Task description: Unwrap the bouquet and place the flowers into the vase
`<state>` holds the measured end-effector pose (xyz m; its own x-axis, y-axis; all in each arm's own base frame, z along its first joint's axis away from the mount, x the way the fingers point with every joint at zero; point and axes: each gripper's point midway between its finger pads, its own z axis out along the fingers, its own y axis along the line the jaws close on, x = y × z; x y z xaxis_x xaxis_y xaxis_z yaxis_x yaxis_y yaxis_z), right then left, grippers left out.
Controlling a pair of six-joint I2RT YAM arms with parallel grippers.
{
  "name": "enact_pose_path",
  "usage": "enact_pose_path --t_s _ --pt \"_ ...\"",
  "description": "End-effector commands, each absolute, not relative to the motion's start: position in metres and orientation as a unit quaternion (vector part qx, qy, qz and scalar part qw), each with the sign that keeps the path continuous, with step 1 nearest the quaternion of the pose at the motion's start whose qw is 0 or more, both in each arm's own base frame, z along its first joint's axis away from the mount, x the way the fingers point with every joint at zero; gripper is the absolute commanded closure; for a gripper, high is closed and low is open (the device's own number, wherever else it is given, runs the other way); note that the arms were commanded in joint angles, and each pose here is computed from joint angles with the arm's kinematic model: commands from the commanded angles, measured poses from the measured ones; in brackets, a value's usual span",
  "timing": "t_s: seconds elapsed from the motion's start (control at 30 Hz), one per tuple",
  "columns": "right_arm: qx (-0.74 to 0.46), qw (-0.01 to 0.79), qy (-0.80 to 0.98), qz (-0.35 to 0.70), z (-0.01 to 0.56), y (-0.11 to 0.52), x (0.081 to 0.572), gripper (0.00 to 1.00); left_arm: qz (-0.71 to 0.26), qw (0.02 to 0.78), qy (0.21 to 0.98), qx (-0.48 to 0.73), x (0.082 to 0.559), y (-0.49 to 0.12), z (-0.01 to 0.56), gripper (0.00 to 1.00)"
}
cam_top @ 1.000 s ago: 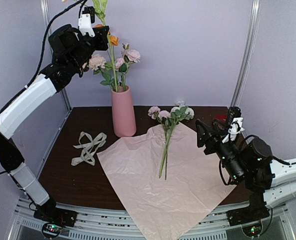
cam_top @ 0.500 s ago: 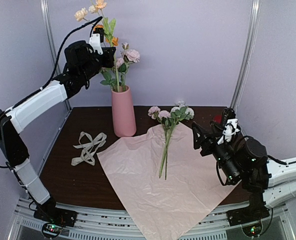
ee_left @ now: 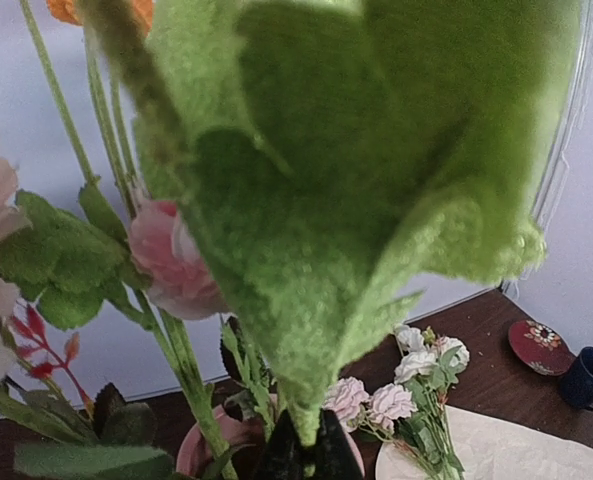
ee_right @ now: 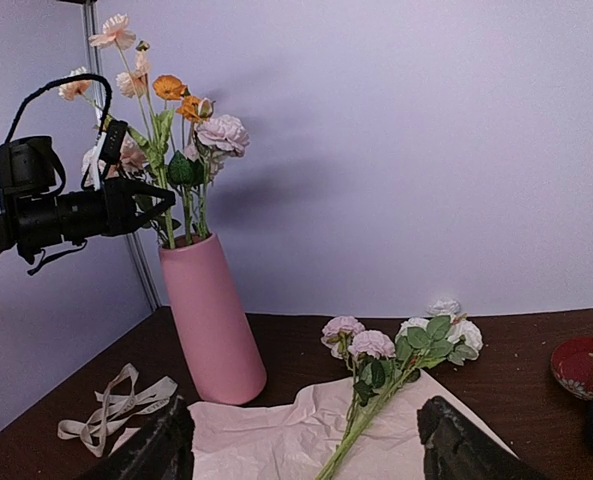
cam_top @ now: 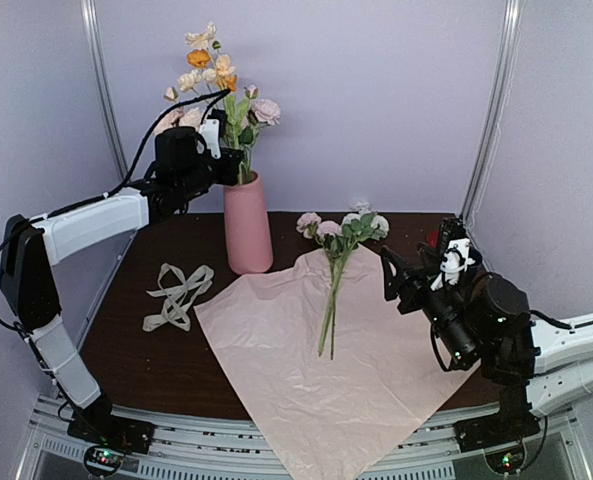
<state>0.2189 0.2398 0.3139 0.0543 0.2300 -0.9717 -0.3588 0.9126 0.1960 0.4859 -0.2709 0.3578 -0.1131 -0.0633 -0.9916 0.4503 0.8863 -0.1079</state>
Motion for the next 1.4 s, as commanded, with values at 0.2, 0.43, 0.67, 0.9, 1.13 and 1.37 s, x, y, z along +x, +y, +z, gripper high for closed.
enact_pose_path --t_s 0.2,0.43,0.67,0.9,1.13,1.37 --pt "-0.055 0.721 0.660 0.201 0.315 0.245 0.221 0.23 -0.219 0.656 0.710 0.133 0.479 -0.270 0.359 0.74" --pt "-0.057 0.720 0.662 0.200 0.317 0.245 0.222 0.22 -0.225 0.653 0.710 0.140 0.467 -0.267 0.368 0.35" --pt "-0.048 0.694 0.688 0.207 0.332 0.260 0.247 0.22 -0.217 0.652 0.719 0.109 0.423 -0.231 0.396 0.02" --pt "-0.046 0.581 0.783 0.216 0.269 0.295 0.311 0.24 -0.216 0.641 0.730 0.095 0.361 -0.193 0.377 0.02" --pt "-0.024 0.429 0.865 0.259 0.159 0.330 0.346 0.38 -0.191 0.648 0.730 0.105 0.320 -0.165 0.344 0.02" --pt "0.036 0.369 0.894 0.252 0.097 0.332 0.362 0.43 -0.196 0.623 0.748 0.113 0.312 -0.165 0.307 0.02"
